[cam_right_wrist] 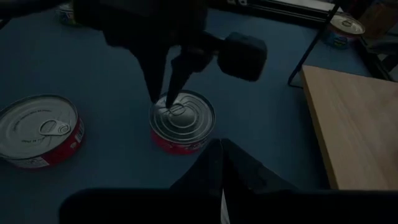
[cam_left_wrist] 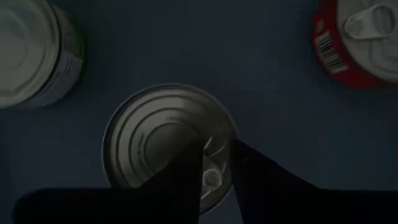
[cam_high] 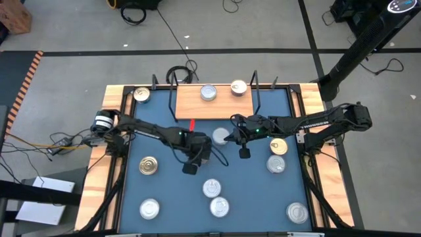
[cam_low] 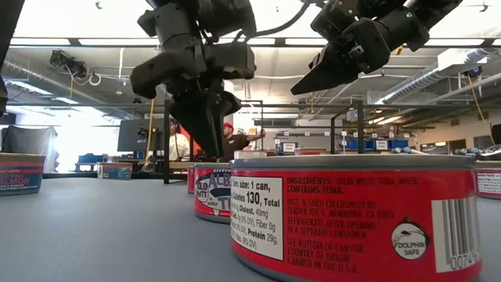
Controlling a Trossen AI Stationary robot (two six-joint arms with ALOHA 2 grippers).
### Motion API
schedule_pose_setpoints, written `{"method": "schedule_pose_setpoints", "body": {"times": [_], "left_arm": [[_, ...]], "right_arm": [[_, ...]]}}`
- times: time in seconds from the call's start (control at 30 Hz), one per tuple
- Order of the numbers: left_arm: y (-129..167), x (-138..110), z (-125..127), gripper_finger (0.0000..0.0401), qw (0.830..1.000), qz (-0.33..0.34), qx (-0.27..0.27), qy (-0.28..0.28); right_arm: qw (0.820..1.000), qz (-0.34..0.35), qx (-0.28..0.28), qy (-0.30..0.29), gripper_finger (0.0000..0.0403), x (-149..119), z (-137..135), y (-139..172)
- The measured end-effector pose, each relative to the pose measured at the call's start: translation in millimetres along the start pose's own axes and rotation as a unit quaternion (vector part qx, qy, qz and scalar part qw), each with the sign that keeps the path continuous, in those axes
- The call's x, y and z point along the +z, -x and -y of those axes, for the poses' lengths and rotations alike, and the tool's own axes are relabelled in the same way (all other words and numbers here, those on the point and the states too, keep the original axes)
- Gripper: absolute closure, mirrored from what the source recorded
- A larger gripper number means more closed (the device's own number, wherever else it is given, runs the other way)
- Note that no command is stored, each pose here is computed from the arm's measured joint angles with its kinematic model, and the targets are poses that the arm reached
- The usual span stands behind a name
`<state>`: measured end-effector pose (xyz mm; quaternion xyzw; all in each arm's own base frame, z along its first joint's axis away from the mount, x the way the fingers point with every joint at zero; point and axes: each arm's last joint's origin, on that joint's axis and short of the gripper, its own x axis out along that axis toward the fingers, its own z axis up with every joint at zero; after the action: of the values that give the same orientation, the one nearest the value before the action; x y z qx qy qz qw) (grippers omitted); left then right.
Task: Stack canned seafood by type on shelf
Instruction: Put the red tuna can on the shelf
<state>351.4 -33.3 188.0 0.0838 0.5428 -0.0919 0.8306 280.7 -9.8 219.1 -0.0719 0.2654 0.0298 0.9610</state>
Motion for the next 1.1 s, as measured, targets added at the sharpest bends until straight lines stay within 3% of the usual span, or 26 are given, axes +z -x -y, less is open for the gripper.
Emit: {"method": "schedule_pose_setpoints", "body": {"times": [0.9, 1.1], "left_arm": [[-10.6, 1.7, 13.2, 0.0316, 0.998, -0.006, -0.040, 0.047], [-0.4, 16.2, 18.7, 0.0316, 0.997, 0.016, -0.055, 0.047]], "right_arm": [[1.000, 0.000, 0.000, 0.001, 0.0393, 0.2, 0.1, 0.0], [1.000, 0.000, 0.000, 0.001, 0.0393, 0.2, 0.1, 0.0]]}}
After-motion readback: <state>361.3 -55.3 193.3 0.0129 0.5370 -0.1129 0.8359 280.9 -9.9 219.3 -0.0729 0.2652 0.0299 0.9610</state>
